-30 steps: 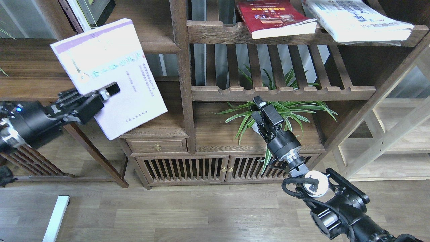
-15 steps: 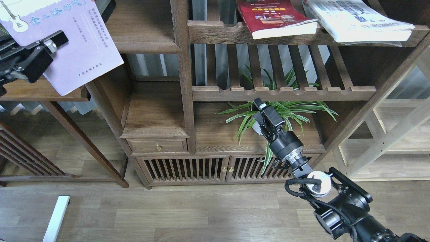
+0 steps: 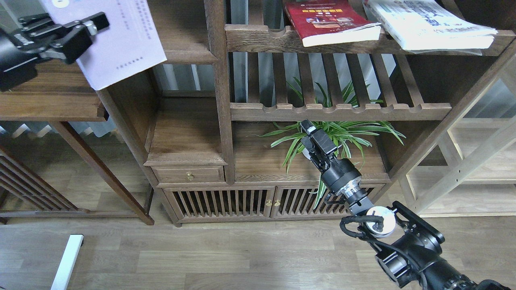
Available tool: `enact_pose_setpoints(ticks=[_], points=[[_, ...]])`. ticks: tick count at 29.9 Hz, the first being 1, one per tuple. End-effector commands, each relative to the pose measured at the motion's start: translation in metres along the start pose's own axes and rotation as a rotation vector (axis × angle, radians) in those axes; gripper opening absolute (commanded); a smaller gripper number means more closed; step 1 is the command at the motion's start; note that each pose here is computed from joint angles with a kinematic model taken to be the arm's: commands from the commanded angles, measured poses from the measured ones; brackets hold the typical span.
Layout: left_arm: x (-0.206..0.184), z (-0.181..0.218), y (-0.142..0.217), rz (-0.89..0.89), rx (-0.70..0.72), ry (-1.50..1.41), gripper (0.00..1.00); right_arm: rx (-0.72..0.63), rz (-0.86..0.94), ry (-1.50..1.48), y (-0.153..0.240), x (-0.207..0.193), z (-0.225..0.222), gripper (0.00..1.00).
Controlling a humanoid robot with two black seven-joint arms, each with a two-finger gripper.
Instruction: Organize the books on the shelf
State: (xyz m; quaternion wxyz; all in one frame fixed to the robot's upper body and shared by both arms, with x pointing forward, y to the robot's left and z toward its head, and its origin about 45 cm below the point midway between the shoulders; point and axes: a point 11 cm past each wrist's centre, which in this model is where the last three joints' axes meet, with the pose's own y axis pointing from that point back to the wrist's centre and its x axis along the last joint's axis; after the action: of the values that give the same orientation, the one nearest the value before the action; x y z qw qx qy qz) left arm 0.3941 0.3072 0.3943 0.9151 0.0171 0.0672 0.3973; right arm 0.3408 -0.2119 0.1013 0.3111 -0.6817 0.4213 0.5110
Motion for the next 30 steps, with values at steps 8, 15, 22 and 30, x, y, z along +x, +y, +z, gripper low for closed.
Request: enact_pose_setpoints(ticks=[8, 15, 22, 30], points=[[-0.010, 0.032, -0.017, -0.037, -0.044, -0.052, 0.06, -0.003, -0.025, 0.014, -0.010, -0.009, -0.003, 0.93], [-0.001, 0.049, -0.001, 0.005, -0.047, -0.106, 0.06, -0.002, -0.040, 0.027, -0.018, -0.015, -0.008, 0.93], [-0.003, 0.056, -0.002, 0.017, -0.036, -0.160, 0.06, -0.019, -0.059, 0.038, -0.025, -0.022, -0.004, 0.93], [0.007, 0.056, -0.013, 0.163, -0.013, -0.179, 0.06, -0.054, -0.086, 0.106, -0.033, -0.032, -0.005, 0.93]])
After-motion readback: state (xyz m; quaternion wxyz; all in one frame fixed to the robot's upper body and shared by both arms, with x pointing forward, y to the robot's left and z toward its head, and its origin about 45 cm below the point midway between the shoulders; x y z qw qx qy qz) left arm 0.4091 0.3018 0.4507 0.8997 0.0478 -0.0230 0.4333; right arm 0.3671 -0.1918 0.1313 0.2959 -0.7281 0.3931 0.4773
